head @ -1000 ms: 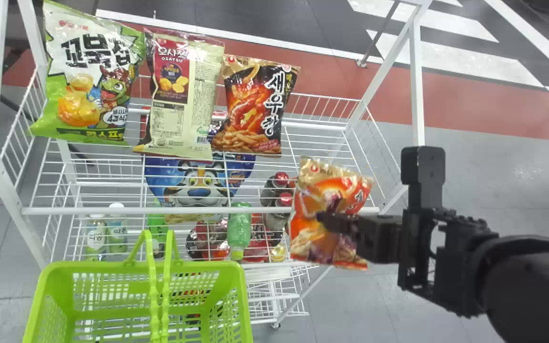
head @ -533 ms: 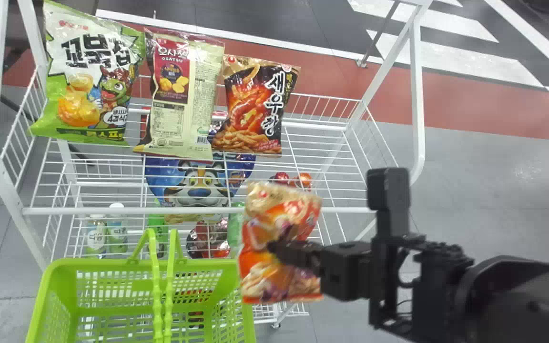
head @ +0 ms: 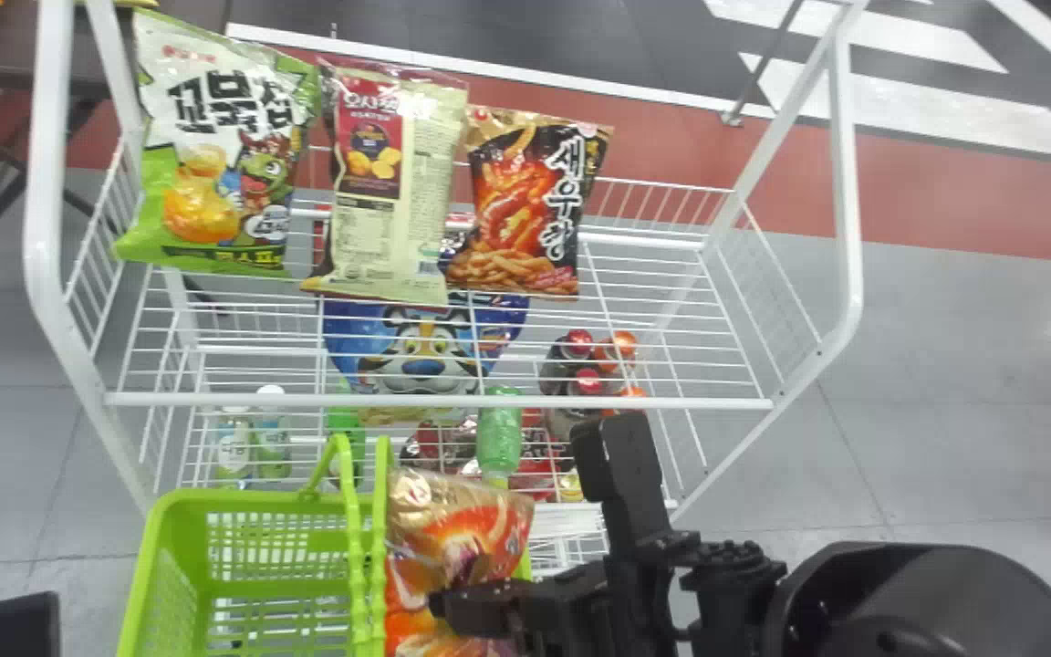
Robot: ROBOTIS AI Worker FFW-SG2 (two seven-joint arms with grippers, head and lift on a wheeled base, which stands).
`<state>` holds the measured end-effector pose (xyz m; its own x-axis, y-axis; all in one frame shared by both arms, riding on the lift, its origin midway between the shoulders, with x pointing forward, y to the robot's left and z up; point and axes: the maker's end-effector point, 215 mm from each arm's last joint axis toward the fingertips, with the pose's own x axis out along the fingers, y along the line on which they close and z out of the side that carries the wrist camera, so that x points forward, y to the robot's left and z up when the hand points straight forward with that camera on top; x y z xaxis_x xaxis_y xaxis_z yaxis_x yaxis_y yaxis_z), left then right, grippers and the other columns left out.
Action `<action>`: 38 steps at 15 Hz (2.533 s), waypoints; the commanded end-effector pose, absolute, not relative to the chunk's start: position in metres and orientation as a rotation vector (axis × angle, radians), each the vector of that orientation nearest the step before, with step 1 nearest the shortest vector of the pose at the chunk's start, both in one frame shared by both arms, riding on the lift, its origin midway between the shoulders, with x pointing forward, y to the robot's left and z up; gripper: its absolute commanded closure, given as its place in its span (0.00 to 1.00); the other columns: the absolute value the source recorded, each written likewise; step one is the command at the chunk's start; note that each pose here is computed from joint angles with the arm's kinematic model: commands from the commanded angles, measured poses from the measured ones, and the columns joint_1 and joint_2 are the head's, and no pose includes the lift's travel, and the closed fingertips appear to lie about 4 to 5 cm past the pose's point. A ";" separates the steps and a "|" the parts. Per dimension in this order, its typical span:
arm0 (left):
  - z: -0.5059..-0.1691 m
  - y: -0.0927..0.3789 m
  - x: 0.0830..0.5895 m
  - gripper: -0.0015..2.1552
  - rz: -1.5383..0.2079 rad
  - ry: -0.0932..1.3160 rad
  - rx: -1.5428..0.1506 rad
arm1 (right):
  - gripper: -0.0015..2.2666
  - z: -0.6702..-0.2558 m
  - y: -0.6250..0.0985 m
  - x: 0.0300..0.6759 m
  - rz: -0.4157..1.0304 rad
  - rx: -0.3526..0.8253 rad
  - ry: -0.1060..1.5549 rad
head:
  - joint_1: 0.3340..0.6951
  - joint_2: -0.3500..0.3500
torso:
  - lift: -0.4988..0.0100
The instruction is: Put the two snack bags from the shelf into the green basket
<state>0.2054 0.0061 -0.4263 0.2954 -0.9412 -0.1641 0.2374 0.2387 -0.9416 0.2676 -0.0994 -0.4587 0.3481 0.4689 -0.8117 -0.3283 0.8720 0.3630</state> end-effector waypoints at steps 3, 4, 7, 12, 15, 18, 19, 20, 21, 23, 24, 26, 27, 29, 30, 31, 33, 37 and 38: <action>-0.426 0.000 0.201 0.85 -0.991 0.914 -0.979 | 0.92 -0.493 -0.072 0.239 0.588 0.170 1.220 | 1.00 0.17 | 0.96; -0.426 -0.001 0.200 0.85 -0.993 0.916 -0.979 | 0.92 -0.499 -0.066 0.238 0.596 0.176 1.238 | 1.00 0.18 | 0.96; -0.424 -0.002 0.198 0.85 -0.998 0.916 -0.982 | 0.92 -0.522 -0.047 0.219 0.658 0.204 1.322 | 1.00 0.24 | 0.96; -0.424 -0.003 0.196 0.85 -0.998 0.911 -0.983 | 0.00 -0.543 -0.041 0.213 0.670 0.194 1.362 | 1.00 0.31 | 0.96; -0.424 -0.003 0.196 0.85 -0.999 0.909 -0.981 | 0.03 -0.535 -0.057 0.233 0.614 0.158 1.273 | 1.00 0.30 | 0.96; -0.424 -0.005 0.196 0.85 -1.001 0.912 -0.977 | 0.03 -0.520 -0.081 0.267 0.522 0.116 1.138 | 1.00 0.24 | 0.96; -0.425 -0.005 0.196 0.85 -0.999 0.913 -0.974 | 0.03 -0.516 -0.090 0.277 0.497 0.126 1.108 | 1.00 0.23 | 0.96; -0.424 -0.005 0.196 0.85 -1.000 0.911 -0.973 | 0.03 -0.508 -0.099 0.285 0.478 0.135 1.080 | 1.00 0.18 | 0.96; -0.424 -0.005 0.196 0.85 -1.000 0.911 -0.973 | 0.03 -0.495 -0.110 0.292 0.456 0.137 1.047 | 1.00 0.16 | 0.96; -0.425 -0.005 0.196 0.85 -0.998 0.912 -0.973 | 0.03 -0.461 -0.137 0.310 0.393 0.124 0.957 | 1.00 0.12 | 0.96; -0.425 -0.005 0.197 0.85 -0.998 0.909 -0.972 | 0.03 -0.441 -0.154 0.324 0.348 0.114 0.890 | 1.00 0.09 | 0.96; -0.425 -0.006 0.197 0.85 -1.000 0.910 -0.972 | 0.03 -0.408 -0.184 0.353 0.278 0.108 0.769 | 1.00 0.00 | 0.96; -0.424 -0.008 0.197 0.85 -1.003 0.910 -0.971 | 0.03 -0.390 -0.196 0.372 0.253 0.107 0.694 | 1.00 0.00 | 0.96; -0.425 -0.009 0.196 0.85 -1.005 0.912 -0.967 | 0.03 -0.361 -0.207 0.408 0.239 0.114 0.559 | 1.00 0.00 | 0.96; -0.424 -0.010 0.196 0.85 -1.007 0.910 -0.964 | 0.03 -0.345 -0.212 0.430 0.234 0.120 0.473 | 1.00 0.00 | 0.96; -0.425 -0.011 0.195 0.85 -1.007 0.912 -0.964 | 0.03 -0.334 -0.217 0.451 0.241 0.118 0.407 | 1.00 0.00 | 0.96; -0.426 -0.011 0.193 0.85 -1.007 0.918 -0.966 | 0.03 -0.329 -0.236 0.480 0.204 0.077 0.371 | 1.00 0.00 | 0.96; -0.432 -0.010 0.191 0.85 -0.994 0.930 -0.951 | 0.03 -0.323 -0.240 0.533 0.201 0.043 0.255 | 1.00 0.00 | 0.96; -0.435 -0.011 0.188 0.85 -0.993 0.941 -0.944 | 0.03 -0.326 -0.233 0.544 0.223 0.051 0.234 | 1.00 0.00 | 0.96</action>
